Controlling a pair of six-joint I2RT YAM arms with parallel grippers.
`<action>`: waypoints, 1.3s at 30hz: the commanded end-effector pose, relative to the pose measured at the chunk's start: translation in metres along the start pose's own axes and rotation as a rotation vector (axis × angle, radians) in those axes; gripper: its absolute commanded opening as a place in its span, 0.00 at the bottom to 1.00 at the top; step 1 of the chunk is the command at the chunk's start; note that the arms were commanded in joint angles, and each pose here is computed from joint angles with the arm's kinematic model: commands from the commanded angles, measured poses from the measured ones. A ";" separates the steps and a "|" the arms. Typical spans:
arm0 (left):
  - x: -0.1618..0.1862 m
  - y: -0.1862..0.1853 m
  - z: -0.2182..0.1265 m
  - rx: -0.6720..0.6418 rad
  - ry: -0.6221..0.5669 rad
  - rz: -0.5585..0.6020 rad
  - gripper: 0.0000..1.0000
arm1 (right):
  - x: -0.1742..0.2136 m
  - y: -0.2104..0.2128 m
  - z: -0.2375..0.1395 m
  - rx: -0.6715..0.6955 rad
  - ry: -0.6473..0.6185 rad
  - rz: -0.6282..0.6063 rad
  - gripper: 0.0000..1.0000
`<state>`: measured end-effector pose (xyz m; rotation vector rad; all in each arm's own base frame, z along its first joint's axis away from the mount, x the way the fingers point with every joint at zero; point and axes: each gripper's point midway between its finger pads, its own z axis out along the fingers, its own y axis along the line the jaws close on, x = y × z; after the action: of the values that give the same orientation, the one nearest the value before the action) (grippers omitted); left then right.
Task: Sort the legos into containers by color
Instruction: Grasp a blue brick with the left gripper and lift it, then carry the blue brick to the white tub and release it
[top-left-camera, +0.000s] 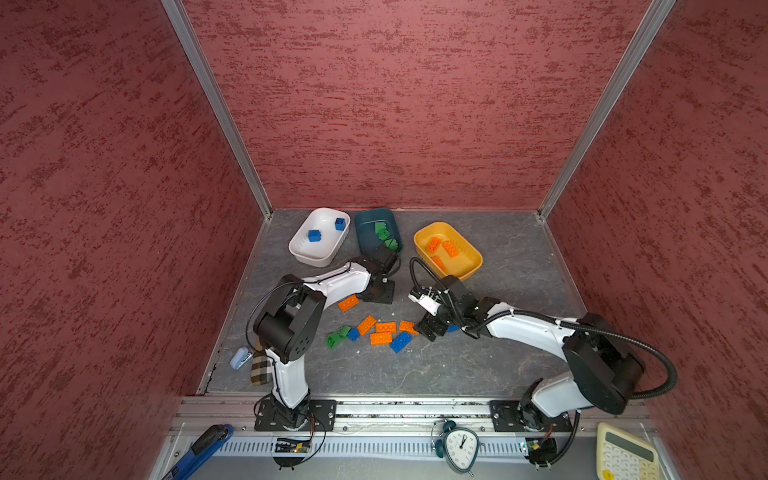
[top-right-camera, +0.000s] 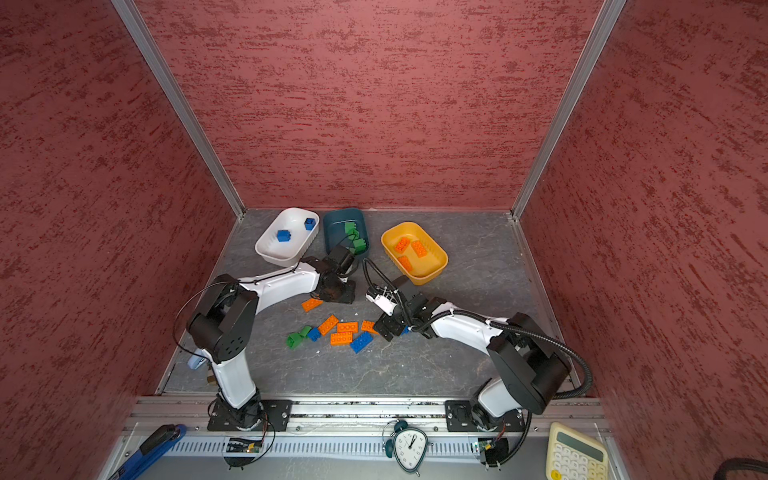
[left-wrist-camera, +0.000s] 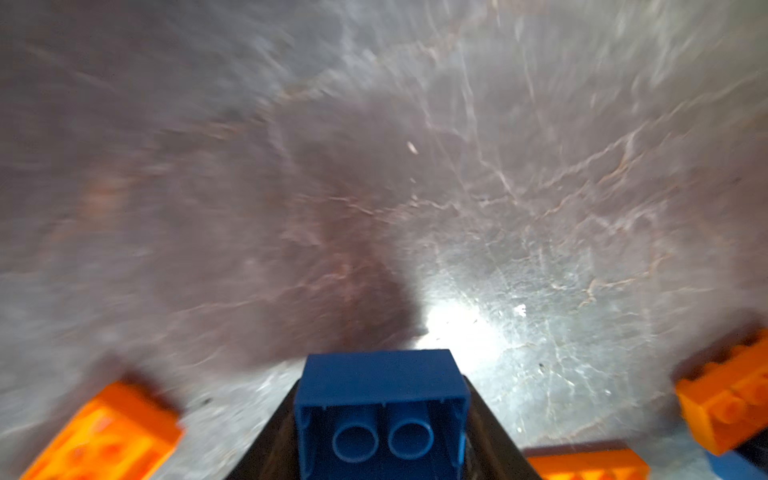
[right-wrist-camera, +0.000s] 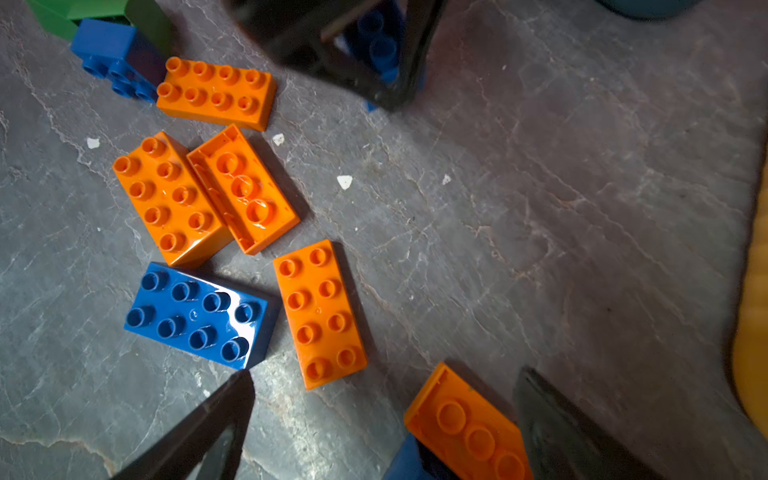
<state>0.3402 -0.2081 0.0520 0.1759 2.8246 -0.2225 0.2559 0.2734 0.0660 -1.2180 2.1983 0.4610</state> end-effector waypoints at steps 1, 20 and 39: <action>-0.036 0.014 -0.035 0.023 -0.152 -0.083 0.41 | -0.015 0.005 -0.001 -0.024 -0.020 -0.055 0.98; -0.161 0.193 -0.094 -0.203 -0.501 -0.498 0.42 | 0.015 0.013 0.008 -0.092 0.162 -0.163 0.96; -0.182 0.232 -0.059 -0.222 -0.419 -0.677 0.75 | 0.030 0.013 0.029 -0.100 0.269 -0.238 0.84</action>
<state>0.5278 0.0071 0.1290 -0.7467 2.3655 -0.0678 0.2454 0.2770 0.0299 -1.5816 2.2458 0.3559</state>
